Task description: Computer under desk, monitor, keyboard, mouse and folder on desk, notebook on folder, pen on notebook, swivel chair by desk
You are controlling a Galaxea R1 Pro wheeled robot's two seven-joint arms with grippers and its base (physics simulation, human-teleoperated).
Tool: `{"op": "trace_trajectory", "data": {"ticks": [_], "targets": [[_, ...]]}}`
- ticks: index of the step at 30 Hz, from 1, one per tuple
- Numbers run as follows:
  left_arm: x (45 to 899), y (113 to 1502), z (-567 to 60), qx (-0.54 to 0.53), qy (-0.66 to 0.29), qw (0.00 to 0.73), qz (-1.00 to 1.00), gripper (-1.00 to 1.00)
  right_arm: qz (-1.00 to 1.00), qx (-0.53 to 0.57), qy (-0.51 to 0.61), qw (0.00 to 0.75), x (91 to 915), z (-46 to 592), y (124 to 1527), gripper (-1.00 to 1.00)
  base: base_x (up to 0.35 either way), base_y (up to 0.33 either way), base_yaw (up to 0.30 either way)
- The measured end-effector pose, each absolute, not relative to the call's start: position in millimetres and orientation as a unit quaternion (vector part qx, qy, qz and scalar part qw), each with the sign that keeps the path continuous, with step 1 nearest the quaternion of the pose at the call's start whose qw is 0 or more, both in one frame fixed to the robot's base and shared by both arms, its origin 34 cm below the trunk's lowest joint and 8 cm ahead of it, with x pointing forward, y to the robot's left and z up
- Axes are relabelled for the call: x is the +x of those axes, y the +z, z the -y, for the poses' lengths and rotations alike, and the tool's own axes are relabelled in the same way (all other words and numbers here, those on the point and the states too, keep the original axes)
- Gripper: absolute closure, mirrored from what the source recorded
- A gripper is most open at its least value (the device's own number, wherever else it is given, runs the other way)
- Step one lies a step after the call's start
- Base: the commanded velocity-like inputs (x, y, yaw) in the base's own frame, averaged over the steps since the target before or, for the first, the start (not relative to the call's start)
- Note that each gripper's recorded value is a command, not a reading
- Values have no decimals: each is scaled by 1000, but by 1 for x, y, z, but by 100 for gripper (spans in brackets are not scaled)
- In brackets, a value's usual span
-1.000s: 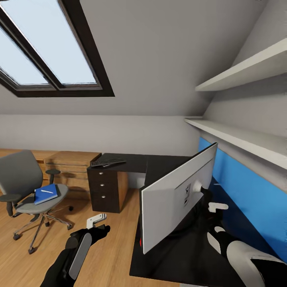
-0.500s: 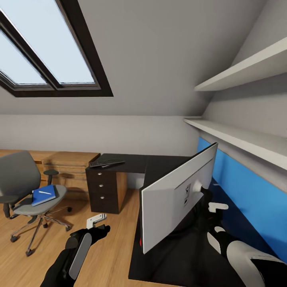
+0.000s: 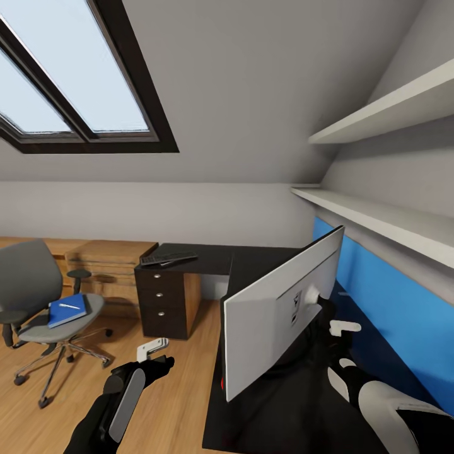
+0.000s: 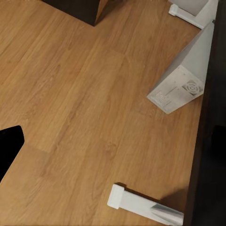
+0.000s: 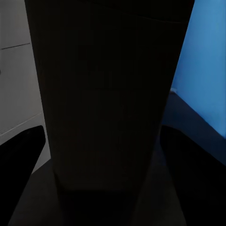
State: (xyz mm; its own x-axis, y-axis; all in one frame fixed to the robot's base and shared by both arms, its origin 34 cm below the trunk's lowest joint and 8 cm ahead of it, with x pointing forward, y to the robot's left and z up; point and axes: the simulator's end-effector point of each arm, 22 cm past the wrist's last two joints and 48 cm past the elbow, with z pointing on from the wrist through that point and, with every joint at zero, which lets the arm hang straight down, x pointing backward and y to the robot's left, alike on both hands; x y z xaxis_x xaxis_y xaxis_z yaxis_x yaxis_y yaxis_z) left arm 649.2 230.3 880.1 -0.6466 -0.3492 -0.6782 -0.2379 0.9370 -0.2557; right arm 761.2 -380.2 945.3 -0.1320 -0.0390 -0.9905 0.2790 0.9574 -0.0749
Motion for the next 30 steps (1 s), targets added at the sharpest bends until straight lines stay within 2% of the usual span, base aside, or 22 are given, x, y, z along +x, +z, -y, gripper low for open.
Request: {"op": "trace_trajectory", "data": {"ticks": [30], "targets": [[649,880,-230,-162,-72,387,-905,-100,-743,78,-122,654,762,380,945,100,11,0,0]]}}
